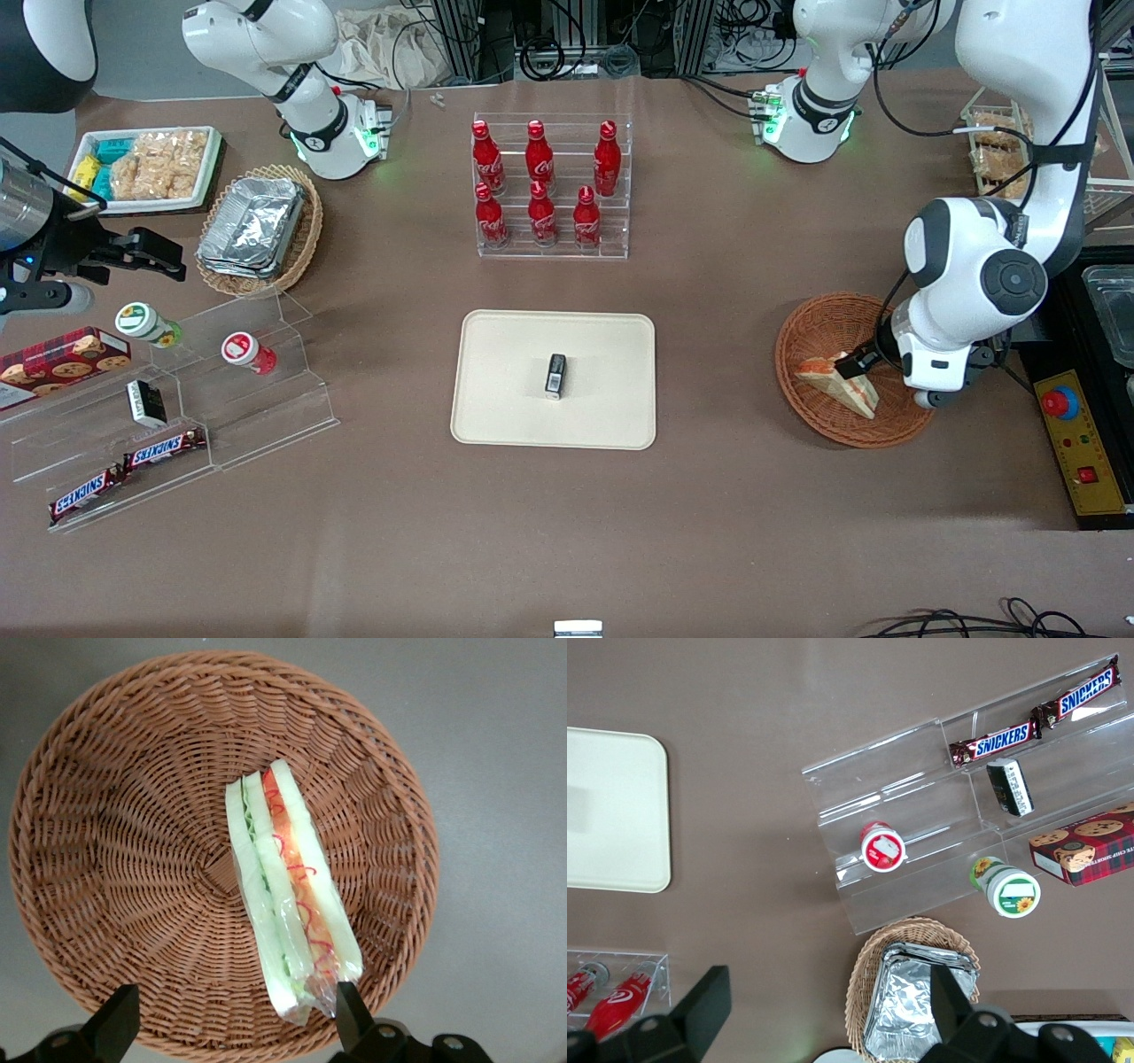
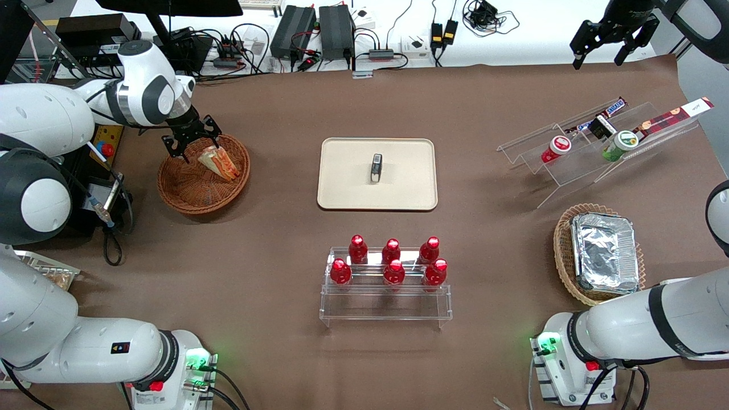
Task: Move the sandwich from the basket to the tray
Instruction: 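Lower the open left gripper around the wrapped sandwich in the basket, then close the left gripper on the sandwich's wrapped end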
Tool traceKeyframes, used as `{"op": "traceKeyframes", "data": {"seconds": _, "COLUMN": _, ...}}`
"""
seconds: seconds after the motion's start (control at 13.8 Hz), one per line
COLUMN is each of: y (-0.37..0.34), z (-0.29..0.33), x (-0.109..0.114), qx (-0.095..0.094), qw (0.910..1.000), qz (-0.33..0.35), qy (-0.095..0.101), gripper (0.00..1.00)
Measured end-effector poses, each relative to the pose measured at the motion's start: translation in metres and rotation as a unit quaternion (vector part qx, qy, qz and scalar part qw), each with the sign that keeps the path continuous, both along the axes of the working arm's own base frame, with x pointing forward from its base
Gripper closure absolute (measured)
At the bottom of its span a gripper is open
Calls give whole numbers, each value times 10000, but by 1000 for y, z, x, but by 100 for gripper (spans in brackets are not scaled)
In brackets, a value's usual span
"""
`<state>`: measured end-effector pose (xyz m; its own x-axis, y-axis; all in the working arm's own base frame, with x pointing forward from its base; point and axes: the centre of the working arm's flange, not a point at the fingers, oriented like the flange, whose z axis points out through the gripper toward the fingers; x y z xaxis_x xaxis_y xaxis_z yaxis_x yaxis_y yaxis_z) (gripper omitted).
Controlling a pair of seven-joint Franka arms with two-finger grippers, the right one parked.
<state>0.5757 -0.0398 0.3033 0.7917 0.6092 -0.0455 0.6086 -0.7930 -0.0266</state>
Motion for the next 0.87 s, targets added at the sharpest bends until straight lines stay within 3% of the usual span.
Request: {"op": "traceKeyframes", "data": {"seconds": 0.87, "y": 1, "z": -2, "x": 9, "qx": -2, "qw": 9978, "qz": 622, "qy": -243, "gripper": 0}}
